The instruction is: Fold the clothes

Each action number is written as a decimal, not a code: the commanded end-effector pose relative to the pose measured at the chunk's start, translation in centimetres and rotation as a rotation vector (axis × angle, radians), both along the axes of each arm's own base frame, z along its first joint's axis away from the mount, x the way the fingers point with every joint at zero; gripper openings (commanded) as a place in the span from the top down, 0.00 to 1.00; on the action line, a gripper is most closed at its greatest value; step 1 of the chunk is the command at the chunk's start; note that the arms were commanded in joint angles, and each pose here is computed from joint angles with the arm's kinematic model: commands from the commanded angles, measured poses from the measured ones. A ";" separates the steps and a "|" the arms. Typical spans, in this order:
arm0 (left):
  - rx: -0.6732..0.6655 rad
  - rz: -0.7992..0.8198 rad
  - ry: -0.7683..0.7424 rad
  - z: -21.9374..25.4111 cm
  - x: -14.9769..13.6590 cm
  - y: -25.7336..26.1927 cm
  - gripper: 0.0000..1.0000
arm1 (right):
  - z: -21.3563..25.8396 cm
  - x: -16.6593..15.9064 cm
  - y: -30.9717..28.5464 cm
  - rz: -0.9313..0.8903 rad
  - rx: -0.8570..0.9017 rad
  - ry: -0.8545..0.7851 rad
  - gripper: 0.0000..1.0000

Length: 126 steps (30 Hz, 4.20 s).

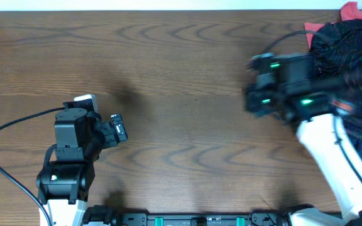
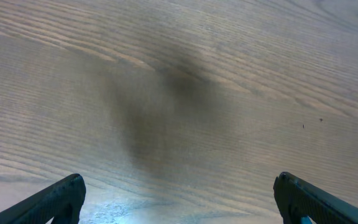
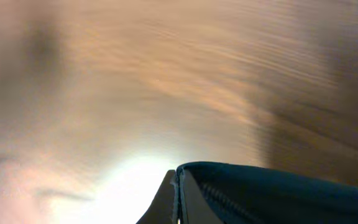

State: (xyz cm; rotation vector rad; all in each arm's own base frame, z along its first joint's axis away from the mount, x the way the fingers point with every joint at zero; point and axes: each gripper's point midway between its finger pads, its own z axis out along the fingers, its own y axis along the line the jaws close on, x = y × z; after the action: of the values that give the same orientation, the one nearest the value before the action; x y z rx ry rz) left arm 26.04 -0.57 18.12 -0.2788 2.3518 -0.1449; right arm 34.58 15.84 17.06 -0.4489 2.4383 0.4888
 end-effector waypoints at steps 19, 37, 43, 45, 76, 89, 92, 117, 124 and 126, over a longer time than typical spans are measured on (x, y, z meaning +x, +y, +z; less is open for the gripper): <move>-0.019 0.018 -0.094 2.2 1.5 0.1 0.02 | 5.5 -0.9 17.1 0.203 0.021 -0.493 0.01; -0.416 -0.163 0.289 -7.1 4.0 -8.3 0.02 | 8.2 -3.4 -9.9 -0.452 -0.202 -0.236 0.01; -0.441 -0.212 0.508 -12.5 2.5 -12.2 0.02 | 7.3 -3.7 -11.4 -0.489 -0.230 -0.190 0.01; -0.451 -0.197 0.571 -14.2 2.1 -13.3 0.02 | 7.1 -3.7 -11.6 -0.495 -0.235 -0.181 0.01; -0.485 0.373 -0.350 2.6 24.0 12.3 0.39 | 6.4 -4.2 -12.6 -0.517 -0.259 -0.146 0.01; -0.695 0.286 0.362 -6.2 14.2 2.3 0.02 | 6.1 -4.6 -12.7 -0.514 -0.269 -0.127 0.01; -0.664 0.182 0.523 -8.6 11.3 -3.4 0.02 | 6.0 -4.7 -12.7 -0.513 -0.272 -0.123 0.01; -0.349 0.058 0.678 -18.8 5.3 -20.2 0.32 | 5.2 -5.5 -12.9 -0.497 -0.302 -0.084 0.01; -0.332 0.075 0.652 -18.8 5.9 -19.7 0.71 | 5.2 -5.5 -12.9 -0.495 -0.304 -0.083 0.01; -0.319 0.082 0.643 -18.9 6.0 -19.4 0.81 | 5.2 -5.5 -12.9 -0.495 -0.304 -0.083 0.01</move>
State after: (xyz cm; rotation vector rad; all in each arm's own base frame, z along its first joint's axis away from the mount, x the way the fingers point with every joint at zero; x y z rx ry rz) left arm 31.94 -20.99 0.23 -0.6472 2.9451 -0.5319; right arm 29.02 3.14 22.16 0.0162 2.4329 -0.1025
